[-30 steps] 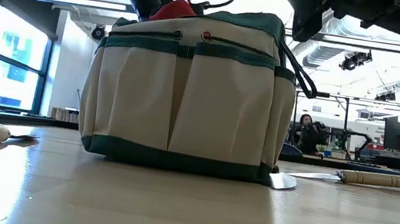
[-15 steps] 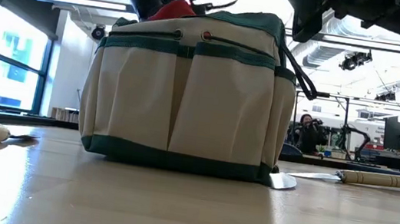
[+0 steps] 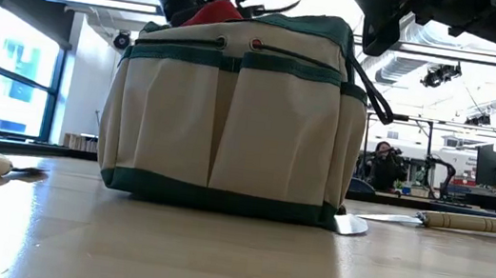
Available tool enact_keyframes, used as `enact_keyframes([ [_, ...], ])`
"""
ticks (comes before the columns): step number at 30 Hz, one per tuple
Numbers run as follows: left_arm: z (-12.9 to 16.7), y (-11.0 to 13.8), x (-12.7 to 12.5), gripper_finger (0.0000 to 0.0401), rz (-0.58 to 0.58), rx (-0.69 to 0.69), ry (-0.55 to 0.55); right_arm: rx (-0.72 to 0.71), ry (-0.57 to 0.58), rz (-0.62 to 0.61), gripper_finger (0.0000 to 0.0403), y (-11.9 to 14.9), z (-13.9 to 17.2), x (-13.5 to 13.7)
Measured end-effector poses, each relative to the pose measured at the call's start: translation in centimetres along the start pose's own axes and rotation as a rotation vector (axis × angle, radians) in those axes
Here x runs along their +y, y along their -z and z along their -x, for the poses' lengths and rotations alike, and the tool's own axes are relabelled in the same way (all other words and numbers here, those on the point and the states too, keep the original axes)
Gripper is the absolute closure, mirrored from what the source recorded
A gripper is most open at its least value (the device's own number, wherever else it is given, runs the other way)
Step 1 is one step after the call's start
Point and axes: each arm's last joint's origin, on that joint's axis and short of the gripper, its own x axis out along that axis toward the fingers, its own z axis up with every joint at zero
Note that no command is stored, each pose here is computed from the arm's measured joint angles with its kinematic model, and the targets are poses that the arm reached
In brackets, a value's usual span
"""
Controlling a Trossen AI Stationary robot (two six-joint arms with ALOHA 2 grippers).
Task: Pick & Place Garden tools in Gardening bag
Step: Put the green shear scissors into the green gardening bag
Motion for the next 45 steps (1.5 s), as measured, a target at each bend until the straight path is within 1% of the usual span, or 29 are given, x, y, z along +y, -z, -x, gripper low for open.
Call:
enact_keyframes([
  [6,-0.8,0.0,0.1,0.0141,-0.003,0.009,0.002,0.001,-0.004,-0.001,0.0163,0.0,0.0,0.1],
  [8,-1.1,0.3,0.1,0.0141,0.0,0.042,0.003,0.002,-0.007,-0.002,0.0163,0.1,0.0,0.3],
  [16,-2.3,0.7,0.2,0.0141,0.001,0.079,0.015,0.02,-0.012,-0.002,0.0163,0.3,0.0,0.4],
  [24,-2.1,0.3,0.1,0.0141,0.007,0.059,0.026,0.033,-0.009,-0.002,0.0163,0.4,0.0,0.4],
  [33,-2.2,-0.4,-0.7,0.0141,-0.024,-0.003,0.057,0.04,-0.007,-0.001,0.0162,0.5,0.0,0.4],
  [38,-2.3,-0.9,-1.3,0.0141,-0.049,-0.059,0.067,0.04,-0.007,0.002,0.0163,0.5,0.0,0.4],
  [45,-2.7,-1.0,-1.5,0.0141,-0.053,-0.062,0.091,0.041,-0.007,0.006,0.0163,0.5,0.0,0.4],
])
